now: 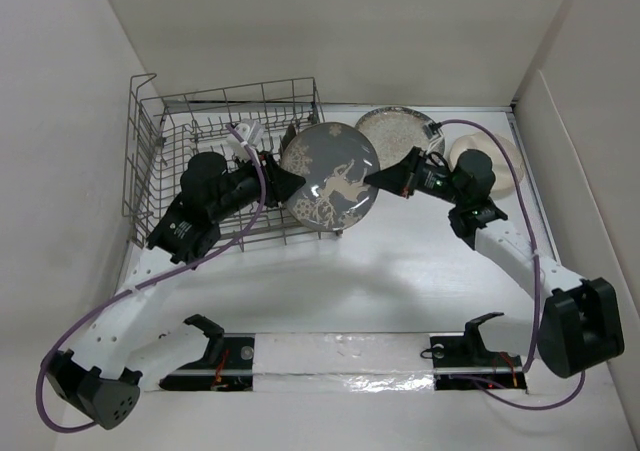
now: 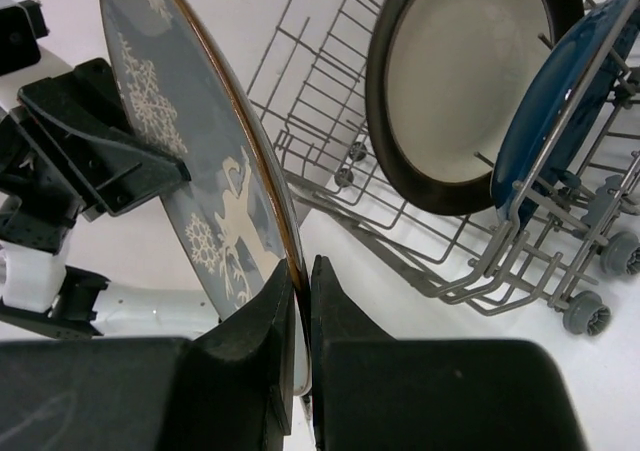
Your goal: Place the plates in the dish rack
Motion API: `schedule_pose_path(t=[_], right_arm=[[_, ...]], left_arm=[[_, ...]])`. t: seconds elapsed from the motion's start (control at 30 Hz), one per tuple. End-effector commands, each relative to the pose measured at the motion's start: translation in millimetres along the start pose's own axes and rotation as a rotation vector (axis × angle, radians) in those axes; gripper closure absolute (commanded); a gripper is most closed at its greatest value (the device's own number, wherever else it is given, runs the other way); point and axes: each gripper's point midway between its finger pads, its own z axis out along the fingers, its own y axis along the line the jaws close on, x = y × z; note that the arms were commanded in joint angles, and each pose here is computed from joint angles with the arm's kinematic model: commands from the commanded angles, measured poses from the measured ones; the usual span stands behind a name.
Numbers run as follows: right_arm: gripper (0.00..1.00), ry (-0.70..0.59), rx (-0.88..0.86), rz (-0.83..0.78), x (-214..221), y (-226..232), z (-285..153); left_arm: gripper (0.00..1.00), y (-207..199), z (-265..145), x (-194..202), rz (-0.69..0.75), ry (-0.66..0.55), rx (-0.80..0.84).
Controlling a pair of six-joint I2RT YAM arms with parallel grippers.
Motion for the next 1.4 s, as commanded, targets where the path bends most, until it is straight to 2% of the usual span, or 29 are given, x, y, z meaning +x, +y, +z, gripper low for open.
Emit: schedule_pose_path(t=[0.0,0.07,0.1,0.17,0.2,0.3,0.53,0.67,0.77,0.8,0.97,1.17,1.27,1.37], right_arm=[[0.95,-0.044,-0.107,-0.052,-9.7,36.1,16.9],[0.79,-0.036,-0.1,-0.05,-7.7,33.2,20.8],[0.6,-0.037,-0.096,-0.052,-8.4,32.9,21.1],[0.44,-0.037,-0.083,-0.068,-8.8,30.7,21.2],[0.3,-0.043,-0.072,-0.073,-9.6,28.9,21.1],[0.19,-0.032,-0.062,-0.09,-5.8,27.3,18.4],[0.12,-0.049,-0.052,-0.119,-6.4,28.6,-1.1],[0.09,-0.08,-0.006,-0.162,-11.5,24.2,-16.7],[0.08,-0.124,0.077,-0.203,-15.3,17.5,-26.4],[0.08,-0.149,0.106,-0.214,-19.2,15.1,-29.2],[0.09,-0.195,0.221,-0.255,-22.5,1.4,-43.2],[0.09,-0.179,0.241,-0.243,-12.9,-11.4,-44.4],[0.09,-0.166,0.233,-0.235,-8.4,-13.7,-43.6],[0.09,-0.164,0.235,-0.236,-6.4,-13.1,-43.2]], left_arm=[[1.0,-31.5,-1.5,-17.7,0.095,-0.045,0.117],[1.0,-27.8,-4.3,-29.1,0.088,-0.095,0.077],[1.0,-27.7,-7.7,-36.0,0.077,-0.122,0.06],[1.0,-22.1,-11.8,-53.0,0.075,-0.176,-0.002],[1.0,-19.2,-13.4,-56.5,0.072,-0.183,-0.028],[1.0,-19.4,-22.9,-78.5,0.07,-0.254,-0.072],[1.0,-27.9,-56.5,-137.0,0.07,-0.409,-0.157],[1.0,-25.1,-95.6,-176.3,0.063,-0.544,-0.279],[1.0,-18.1,-110.9,-189.0,0.061,-0.556,-0.373],[1.0,-6.2,-106.1,-182.7,0.064,-0.511,-0.434],[1.0,33.2,-132.4,-197.5,0.124,-0.521,-0.738],[1.0,72.6,-133.9,-183.8,0.196,-0.372,-1.006],[1.0,90.8,-120.0,-165.8,0.219,-0.299,-1.066],[1.0,102.0,-89.5,-144.9,0.214,-0.24,-1.027]])
